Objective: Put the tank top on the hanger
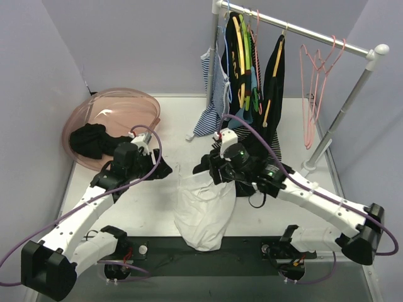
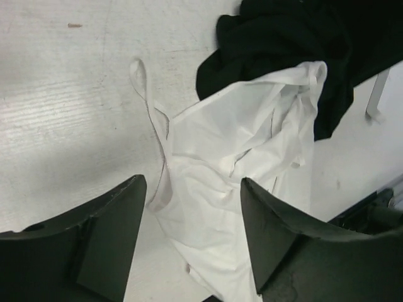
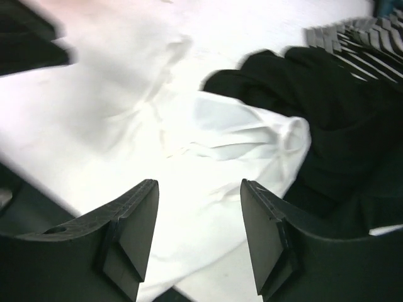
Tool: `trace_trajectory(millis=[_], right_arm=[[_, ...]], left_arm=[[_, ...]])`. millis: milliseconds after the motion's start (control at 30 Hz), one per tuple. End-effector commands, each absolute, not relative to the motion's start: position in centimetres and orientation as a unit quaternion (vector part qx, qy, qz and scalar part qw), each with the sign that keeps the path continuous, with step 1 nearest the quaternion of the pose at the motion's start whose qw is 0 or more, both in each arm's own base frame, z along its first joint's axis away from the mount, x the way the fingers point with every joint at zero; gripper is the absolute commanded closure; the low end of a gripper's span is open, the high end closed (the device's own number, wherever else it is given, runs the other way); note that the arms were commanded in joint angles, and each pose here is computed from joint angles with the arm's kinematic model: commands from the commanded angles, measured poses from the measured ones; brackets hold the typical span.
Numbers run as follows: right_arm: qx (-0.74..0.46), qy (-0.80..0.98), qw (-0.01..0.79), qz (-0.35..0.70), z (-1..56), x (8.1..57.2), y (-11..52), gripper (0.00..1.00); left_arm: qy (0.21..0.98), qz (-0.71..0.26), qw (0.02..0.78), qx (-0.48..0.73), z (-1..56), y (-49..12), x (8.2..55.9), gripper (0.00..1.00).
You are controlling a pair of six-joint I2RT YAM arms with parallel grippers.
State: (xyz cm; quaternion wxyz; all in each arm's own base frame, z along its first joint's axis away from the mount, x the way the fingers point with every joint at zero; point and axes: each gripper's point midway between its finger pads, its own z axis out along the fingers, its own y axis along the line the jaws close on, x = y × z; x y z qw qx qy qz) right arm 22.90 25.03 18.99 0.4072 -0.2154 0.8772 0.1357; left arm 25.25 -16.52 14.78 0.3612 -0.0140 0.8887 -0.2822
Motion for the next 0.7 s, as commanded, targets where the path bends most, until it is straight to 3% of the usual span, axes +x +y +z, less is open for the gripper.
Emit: trace_trajectory(millis=[0,233,467,667], right_arm=[[-0.304,0.815,0.419,0.261,24.5,17.4,27.1,0.45],[-0.278,0.782,0.494,0.259,31.8,16.2,23.8,0.45],[-0.115,0.748,0.624,0.195,41.2,19.1,15.9,0.46],[0.011,0.729,0.676,0.109,44.9,21.1,9.1,0.47]], left_arm=[[0.859,-0.305,0.404,0.08,20.4,-17.0,24.3,0.25],[0.834,-0.295,0.451,0.121,22.6,-15.9,22.7,0.1],[0.837,-0.323,0.428,0.11,21.6,-16.4,21.4,0.1],[0.832,-0.347,0.424,0.093,21.0,-16.7,20.5,0.1]])
